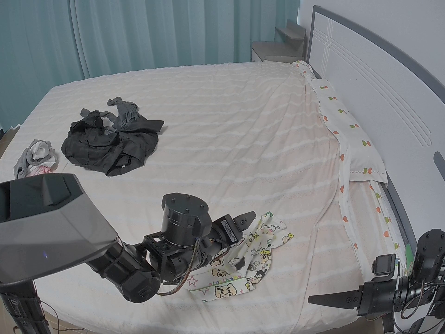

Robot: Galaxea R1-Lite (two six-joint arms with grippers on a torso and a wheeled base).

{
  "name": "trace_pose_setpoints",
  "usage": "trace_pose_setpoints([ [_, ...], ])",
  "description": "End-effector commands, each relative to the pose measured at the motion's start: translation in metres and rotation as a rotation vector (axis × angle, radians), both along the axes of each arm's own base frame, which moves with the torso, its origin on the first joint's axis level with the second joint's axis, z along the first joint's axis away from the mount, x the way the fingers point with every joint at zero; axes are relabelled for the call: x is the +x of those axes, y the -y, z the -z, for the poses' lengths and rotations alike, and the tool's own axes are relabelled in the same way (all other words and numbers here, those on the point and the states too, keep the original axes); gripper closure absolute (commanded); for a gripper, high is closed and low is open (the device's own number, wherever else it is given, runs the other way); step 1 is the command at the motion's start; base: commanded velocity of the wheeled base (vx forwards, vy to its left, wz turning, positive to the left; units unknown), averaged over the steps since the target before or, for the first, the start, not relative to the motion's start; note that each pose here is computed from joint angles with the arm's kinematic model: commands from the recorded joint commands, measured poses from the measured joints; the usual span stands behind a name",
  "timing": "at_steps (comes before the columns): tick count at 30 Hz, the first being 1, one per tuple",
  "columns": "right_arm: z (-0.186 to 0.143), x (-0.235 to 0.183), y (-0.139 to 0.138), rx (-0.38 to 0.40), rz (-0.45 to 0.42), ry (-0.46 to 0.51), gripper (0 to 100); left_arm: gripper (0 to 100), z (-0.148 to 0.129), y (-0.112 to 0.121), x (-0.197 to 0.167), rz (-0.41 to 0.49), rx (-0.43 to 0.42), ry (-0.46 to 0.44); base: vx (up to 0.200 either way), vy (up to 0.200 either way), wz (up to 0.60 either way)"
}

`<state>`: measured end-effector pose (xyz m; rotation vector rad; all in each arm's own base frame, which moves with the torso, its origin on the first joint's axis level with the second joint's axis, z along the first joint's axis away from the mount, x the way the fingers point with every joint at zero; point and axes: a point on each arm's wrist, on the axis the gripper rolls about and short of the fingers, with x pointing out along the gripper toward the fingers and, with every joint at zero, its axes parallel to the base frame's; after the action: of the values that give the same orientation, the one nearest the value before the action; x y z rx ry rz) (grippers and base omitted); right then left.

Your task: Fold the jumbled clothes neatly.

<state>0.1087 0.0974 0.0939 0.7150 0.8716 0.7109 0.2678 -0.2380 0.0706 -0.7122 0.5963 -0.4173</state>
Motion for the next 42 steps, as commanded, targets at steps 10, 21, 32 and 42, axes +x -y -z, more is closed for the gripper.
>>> trace_pose_setpoints([
  [10, -0.006, 0.020, -0.009, 0.001, 0.028, 0.037, 0, 0, -0.037, -0.114, -0.026, -0.169, -0.010, 0.012, 0.000, 0.000, 0.00],
  [21, 0.032, 0.113, -0.085, -0.324, 0.113, 0.119, 0, 0, -0.022, -0.177, -0.079, -0.154, -0.235, -0.232, 0.000, 0.000, 0.00],
  [32, 0.059, 0.147, -0.137, -0.719, 0.116, 0.179, 0, 0, 0.016, -0.176, -0.066, -0.188, -0.203, -0.351, 0.000, 0.000, 0.00],
  [42, 0.044, 0.143, -0.179, -0.833, 0.161, 0.265, 0, 0, 0.028, -0.177, -0.067, -0.187, -0.213, -0.323, 0.000, 0.000, 0.00],
])
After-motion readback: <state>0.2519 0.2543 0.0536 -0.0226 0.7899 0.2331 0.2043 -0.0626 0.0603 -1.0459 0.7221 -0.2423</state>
